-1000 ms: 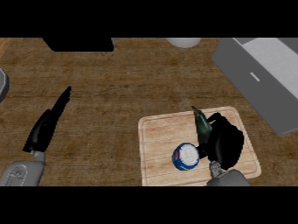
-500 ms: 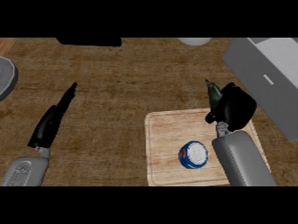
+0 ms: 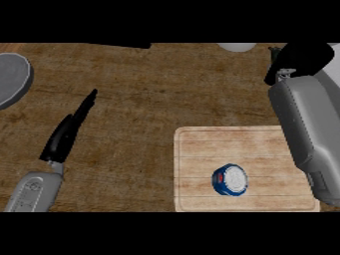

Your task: Pick the eggplant from the cutting board and place it in the cardboard box

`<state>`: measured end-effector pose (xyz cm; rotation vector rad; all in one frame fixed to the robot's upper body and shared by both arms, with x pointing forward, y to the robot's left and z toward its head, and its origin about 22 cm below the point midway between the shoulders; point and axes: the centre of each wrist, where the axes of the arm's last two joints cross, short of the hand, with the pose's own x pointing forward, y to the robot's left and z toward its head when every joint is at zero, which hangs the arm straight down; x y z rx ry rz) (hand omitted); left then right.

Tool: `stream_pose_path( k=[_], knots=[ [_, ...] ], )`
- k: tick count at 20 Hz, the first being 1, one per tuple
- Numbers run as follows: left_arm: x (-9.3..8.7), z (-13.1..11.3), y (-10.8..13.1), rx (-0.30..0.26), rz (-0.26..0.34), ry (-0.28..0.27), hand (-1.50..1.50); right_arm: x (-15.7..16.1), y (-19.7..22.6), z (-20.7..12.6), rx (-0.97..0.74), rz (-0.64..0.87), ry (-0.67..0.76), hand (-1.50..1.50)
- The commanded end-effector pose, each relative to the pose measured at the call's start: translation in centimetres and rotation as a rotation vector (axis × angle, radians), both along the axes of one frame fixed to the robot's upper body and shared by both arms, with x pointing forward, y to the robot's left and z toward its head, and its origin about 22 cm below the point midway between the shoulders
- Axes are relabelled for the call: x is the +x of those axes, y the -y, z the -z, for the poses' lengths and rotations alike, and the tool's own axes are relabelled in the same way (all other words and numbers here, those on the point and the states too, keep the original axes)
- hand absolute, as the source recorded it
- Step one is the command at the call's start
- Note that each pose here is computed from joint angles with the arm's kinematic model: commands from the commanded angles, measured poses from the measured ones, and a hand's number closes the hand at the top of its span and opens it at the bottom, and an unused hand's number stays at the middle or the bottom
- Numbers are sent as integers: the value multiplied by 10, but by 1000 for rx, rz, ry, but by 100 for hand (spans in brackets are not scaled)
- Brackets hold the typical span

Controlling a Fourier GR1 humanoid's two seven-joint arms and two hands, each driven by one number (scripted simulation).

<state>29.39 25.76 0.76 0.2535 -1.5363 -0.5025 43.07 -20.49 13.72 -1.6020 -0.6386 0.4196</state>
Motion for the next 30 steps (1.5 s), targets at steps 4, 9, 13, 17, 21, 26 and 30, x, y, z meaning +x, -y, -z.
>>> stream_pose_path(
  k=[4, 9, 13, 17, 21, 26, 30],
  knots=[
    [10, -6, 6, -3, 5, -1, 0, 34, -9, -79, -126, 228, 54, 150],
    [-4, 5, 2, 9, -29, -6, 0, 43, -10, -101, -162, 348, 74, 150],
    [-2, 5, -15, 13, -34, -8, 0, 44, 10, -117, -131, 397, 166, 150],
    [-6, 6, -17, 2, -59, -25, 0, 45, 22, -112, -119, 441, 154, 150],
    [-17, 18, -15, -6, -73, -39, 0, 42, 61, -92, -90, 463, 107, 150],
    [-12, 13, -16, 1, -82, -35, 0, 40, 86, -87, -51, 509, 37, 150],
    [-23, 16, -15, -6, -75, -30, 0, 30, 120, -64, 195, 548, 10, 150]
  ],
)
